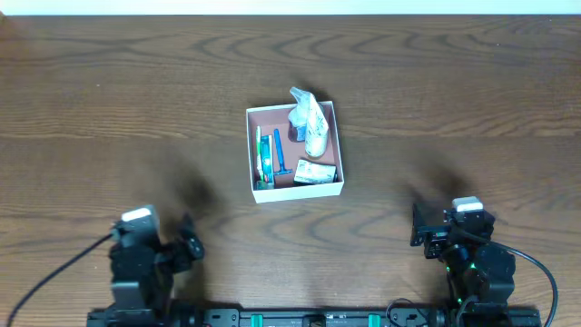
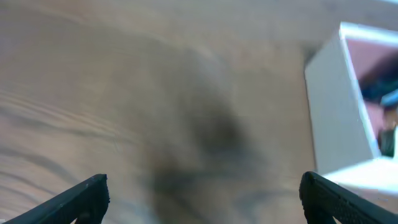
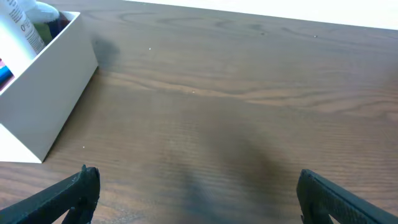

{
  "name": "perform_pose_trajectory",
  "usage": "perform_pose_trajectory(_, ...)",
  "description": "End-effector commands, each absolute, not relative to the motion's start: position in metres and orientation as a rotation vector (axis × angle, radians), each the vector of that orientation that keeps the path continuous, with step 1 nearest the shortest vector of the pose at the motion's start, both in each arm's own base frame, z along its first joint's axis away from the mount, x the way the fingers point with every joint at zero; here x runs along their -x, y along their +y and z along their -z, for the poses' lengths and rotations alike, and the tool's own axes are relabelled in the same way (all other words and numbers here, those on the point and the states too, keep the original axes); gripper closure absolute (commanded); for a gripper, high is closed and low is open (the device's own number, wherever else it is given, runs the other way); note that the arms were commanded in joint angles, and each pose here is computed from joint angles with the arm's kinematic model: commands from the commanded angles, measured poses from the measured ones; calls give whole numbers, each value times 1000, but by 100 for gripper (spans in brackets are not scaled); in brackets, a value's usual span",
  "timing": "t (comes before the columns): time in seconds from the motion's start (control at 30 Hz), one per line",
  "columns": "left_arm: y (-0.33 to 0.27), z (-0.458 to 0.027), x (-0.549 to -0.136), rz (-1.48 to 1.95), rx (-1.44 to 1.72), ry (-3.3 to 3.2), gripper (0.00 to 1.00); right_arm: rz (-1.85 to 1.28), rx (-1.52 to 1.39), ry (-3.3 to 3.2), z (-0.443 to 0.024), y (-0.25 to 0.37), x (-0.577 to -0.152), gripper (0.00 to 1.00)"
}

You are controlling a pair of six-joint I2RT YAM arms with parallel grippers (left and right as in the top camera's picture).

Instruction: Pack container

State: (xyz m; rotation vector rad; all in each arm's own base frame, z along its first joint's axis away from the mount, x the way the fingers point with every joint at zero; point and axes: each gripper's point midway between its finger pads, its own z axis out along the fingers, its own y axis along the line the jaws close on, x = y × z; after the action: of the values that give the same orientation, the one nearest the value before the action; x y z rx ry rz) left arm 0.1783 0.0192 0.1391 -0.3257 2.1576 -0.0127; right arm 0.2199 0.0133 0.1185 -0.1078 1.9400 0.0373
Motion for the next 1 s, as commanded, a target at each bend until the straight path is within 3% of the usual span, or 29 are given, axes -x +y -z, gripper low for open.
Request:
perform_pose_trajectory(0.0,7,-116,-179,77,255,2178,2,-48,93,1935,-119,13,-220,1)
perform_pose_trajectory(0.4,5,-58,-187,79,251,2233,2,-48,93,1935,-119,13,-220,1)
perform_pose_trajectory(0.97,5,-60,-188,76,251,2229,2,-48,93,1935,-119,13,-220,1)
